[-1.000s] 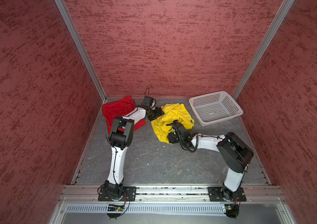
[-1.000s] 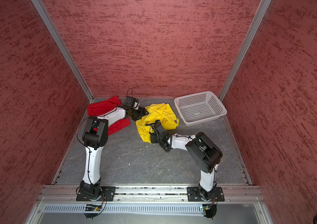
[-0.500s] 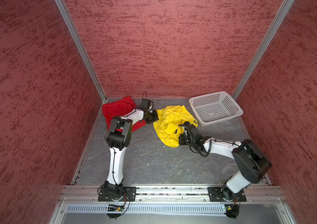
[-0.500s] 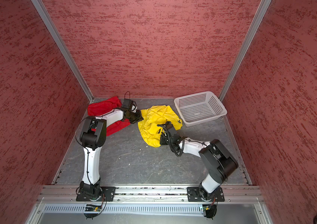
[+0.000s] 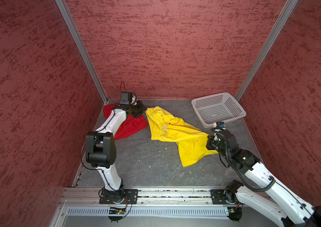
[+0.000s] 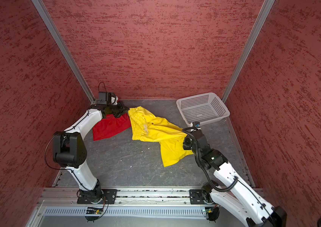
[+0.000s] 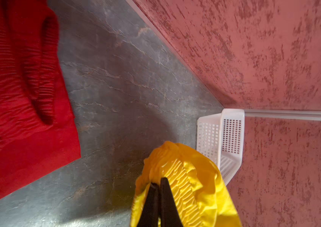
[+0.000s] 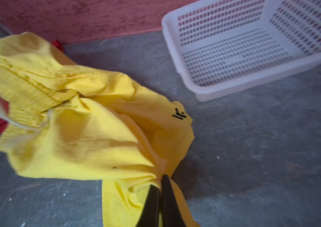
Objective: Fold and stack the shorts
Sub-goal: 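Grasp the yellow waistband with the left gripper while the right grips the leg hem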
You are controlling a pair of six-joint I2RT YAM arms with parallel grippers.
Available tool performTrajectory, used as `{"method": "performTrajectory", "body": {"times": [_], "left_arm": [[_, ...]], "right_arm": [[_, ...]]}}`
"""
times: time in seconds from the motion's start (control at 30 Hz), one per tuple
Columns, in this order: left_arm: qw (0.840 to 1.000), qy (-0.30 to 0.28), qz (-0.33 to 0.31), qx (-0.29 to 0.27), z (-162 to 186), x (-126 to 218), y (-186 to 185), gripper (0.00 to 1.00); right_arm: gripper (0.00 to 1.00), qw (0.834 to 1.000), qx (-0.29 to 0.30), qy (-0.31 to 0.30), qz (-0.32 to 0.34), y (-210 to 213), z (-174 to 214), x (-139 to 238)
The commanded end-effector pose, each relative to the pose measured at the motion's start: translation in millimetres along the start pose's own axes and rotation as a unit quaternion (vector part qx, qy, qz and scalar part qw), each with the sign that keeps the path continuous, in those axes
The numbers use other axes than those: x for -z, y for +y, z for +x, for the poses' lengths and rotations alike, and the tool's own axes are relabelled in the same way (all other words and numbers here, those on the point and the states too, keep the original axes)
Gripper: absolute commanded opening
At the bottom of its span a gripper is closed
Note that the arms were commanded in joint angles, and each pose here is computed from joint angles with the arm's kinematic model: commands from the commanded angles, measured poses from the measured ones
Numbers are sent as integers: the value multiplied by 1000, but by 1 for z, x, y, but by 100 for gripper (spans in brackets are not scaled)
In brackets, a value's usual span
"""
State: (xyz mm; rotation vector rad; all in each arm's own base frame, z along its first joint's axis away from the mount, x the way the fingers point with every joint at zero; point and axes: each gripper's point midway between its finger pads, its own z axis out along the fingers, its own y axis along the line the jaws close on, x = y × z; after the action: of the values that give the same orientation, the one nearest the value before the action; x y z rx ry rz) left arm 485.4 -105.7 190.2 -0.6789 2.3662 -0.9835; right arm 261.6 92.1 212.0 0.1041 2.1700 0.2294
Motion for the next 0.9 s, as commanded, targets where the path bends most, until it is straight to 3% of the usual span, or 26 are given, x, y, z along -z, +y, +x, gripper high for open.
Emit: {"method": "performTrajectory", "body": {"times": [0.0, 0.2, 0.33, 0.37, 0.43, 0.53, 0.6, 0.67, 0.73, 0.87], "left_arm": [[998, -1, -19, 53, -7, 0, 30, 0], [994, 40, -63, 79, -5, -25, 63, 0], [994, 58, -59, 77, 13, -27, 61, 61], [995, 50, -58, 69, 17, -20, 57, 73], [997, 26, -55, 43, 25, -1, 43, 86], [998, -5, -60, -8, 52, 28, 23, 88], [998, 5, -52, -44, 83, 35, 10, 79], [995, 39, -54, -74, 124, 29, 6, 75], [989, 88, -67, -102, 168, 16, 11, 78], [975, 148, -117, -113, 216, -9, 39, 83]], "right_arm": [[0, 995, -23, 4, 93, -40, 3, 12], [0, 998, -41, 35, 35, -19, 22, -6], [0, 998, -44, 40, -9, 2, 16, -17], [0, 998, -40, 42, -13, 6, 13, -19], [0, 998, -32, 48, -21, 14, 8, -22], [0, 998, -25, 55, -34, 23, 4, -29], [0, 997, -24, 57, -40, 27, 3, -32], [0, 997, -22, 62, -41, 29, 4, -35], [0, 997, -18, 66, -40, 30, 4, -38], [0, 997, -13, 66, -35, 29, 2, -37]]}}
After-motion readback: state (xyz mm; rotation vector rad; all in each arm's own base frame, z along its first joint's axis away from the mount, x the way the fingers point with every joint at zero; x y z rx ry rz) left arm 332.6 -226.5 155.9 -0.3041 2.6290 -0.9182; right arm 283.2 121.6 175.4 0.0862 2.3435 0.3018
